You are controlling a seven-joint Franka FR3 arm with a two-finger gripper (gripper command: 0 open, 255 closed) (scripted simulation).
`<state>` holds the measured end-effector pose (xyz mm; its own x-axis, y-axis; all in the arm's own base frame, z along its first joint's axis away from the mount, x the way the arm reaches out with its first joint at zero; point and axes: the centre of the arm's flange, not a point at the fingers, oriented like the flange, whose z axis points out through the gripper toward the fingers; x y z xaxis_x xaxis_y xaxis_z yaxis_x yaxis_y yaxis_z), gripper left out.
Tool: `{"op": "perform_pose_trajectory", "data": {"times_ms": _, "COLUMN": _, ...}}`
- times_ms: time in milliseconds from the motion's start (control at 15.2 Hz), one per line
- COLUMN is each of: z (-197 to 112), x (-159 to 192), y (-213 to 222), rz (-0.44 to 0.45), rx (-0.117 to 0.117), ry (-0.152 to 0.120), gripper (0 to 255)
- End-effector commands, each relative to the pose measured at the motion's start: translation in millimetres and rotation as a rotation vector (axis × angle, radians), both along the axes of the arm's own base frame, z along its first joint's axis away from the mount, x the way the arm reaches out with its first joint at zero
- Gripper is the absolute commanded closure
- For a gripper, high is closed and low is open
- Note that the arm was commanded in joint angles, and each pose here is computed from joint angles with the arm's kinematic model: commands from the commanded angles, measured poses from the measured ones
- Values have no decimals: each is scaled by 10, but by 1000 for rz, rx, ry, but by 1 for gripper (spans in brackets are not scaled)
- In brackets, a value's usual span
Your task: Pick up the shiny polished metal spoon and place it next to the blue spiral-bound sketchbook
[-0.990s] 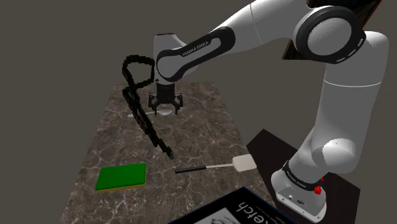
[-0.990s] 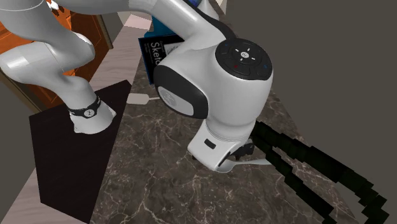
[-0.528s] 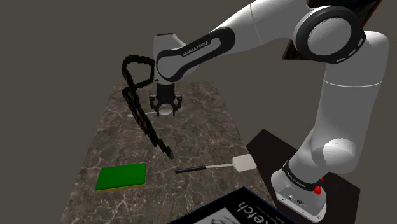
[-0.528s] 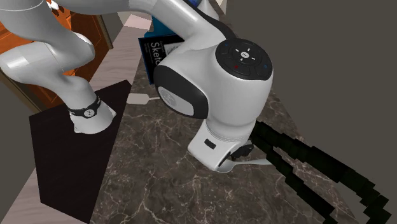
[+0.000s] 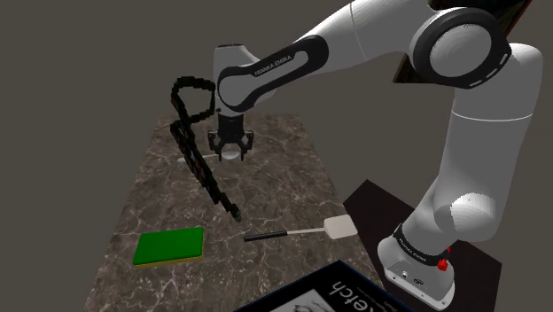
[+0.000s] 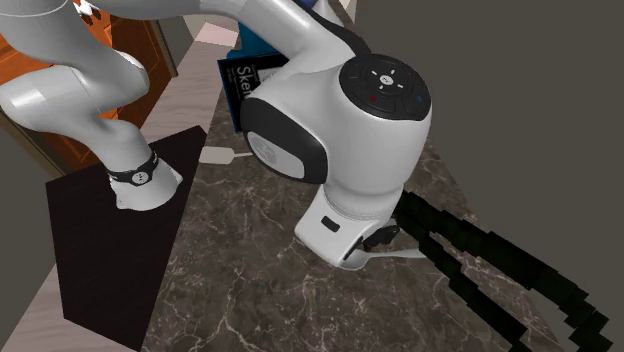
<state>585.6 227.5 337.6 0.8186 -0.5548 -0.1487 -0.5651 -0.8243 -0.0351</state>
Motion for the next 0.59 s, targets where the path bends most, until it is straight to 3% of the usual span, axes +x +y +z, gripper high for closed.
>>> {"op": "perform_pose_trajectory", "data": {"times_ms": 0, "z": 104, "x": -4, "y": 4, "rz": 0, "rx": 0, "ry": -1, "gripper": 255}}
{"op": "perform_pose_trajectory", "data": {"times_ms": 528, "z": 526, "x": -4, "y": 4, "rz": 0, "rx": 0, "ry": -1, "gripper": 255}}
